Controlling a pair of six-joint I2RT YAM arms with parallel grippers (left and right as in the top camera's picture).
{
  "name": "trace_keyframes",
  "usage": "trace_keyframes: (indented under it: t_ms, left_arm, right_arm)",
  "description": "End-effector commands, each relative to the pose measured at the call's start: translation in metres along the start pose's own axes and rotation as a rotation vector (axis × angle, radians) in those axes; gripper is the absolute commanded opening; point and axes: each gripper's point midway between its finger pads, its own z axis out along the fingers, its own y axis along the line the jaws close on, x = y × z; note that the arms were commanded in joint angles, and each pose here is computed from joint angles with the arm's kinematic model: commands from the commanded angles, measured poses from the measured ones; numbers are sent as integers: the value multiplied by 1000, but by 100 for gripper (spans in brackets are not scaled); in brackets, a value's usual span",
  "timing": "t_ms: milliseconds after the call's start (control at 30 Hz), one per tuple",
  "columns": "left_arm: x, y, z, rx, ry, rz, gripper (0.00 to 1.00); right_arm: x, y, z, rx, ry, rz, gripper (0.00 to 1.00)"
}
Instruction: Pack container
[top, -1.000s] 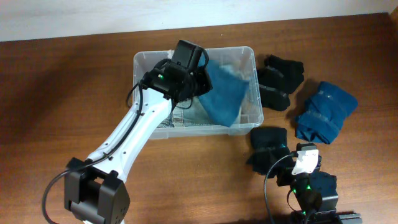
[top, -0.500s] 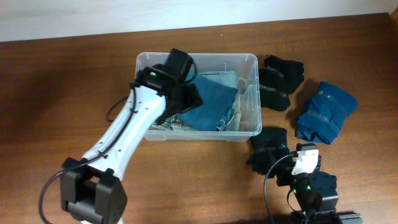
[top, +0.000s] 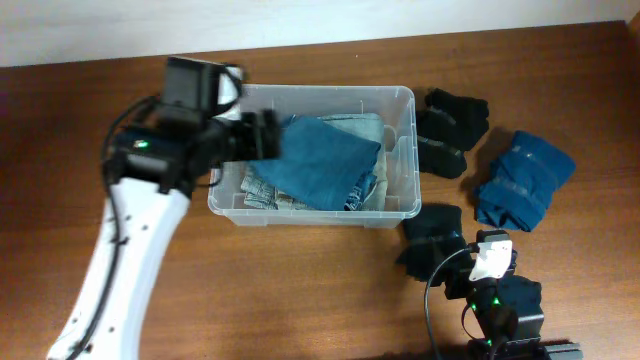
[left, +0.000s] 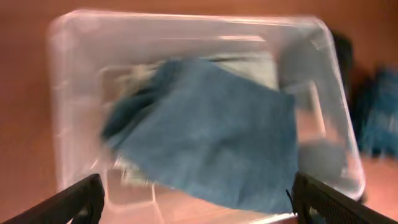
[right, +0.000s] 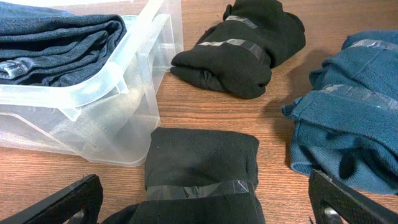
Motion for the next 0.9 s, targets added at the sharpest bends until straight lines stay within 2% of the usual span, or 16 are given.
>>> trace_keyframes:
  t_ms: [0,167,400,433,467,500,567,633,800,867]
  left_arm:
    - [13,-23,44,64,74,363,95]
    - [40,-8,95,21,226,365,95]
    - [138,25,153,-20,664,278,94]
    - [147,28,158,-25,700,266,91]
    - [155,31,165,-40,732,231,82]
    - [155,31,166,-46,729,216,82]
    - [147,30,165,-55,704,187,82]
    - [120,21,151,-53,633,173,82]
    - [29,-6,71,-34,376,185,87]
    - [-10,-4,21,-82,233,139,95]
  right_arm:
    - [1,-1,1,5,-2,-4,98]
    - [1,-1,1,5,-2,-4,98]
    - [1,-1,1,5,-2,-4,98]
    - [1,-1,1,5,-2,-4,98]
    - [1,-1,1,5,-2,-4,98]
    - [1,-1,1,5,-2,-4,99]
    - [1,-1,1,5,-2,-4,98]
    - [1,-1,1,5,-2,-4,98]
    - [1,-1,1,5,-2,-4,98]
    - [1,-1,1,5,-2,-4,98]
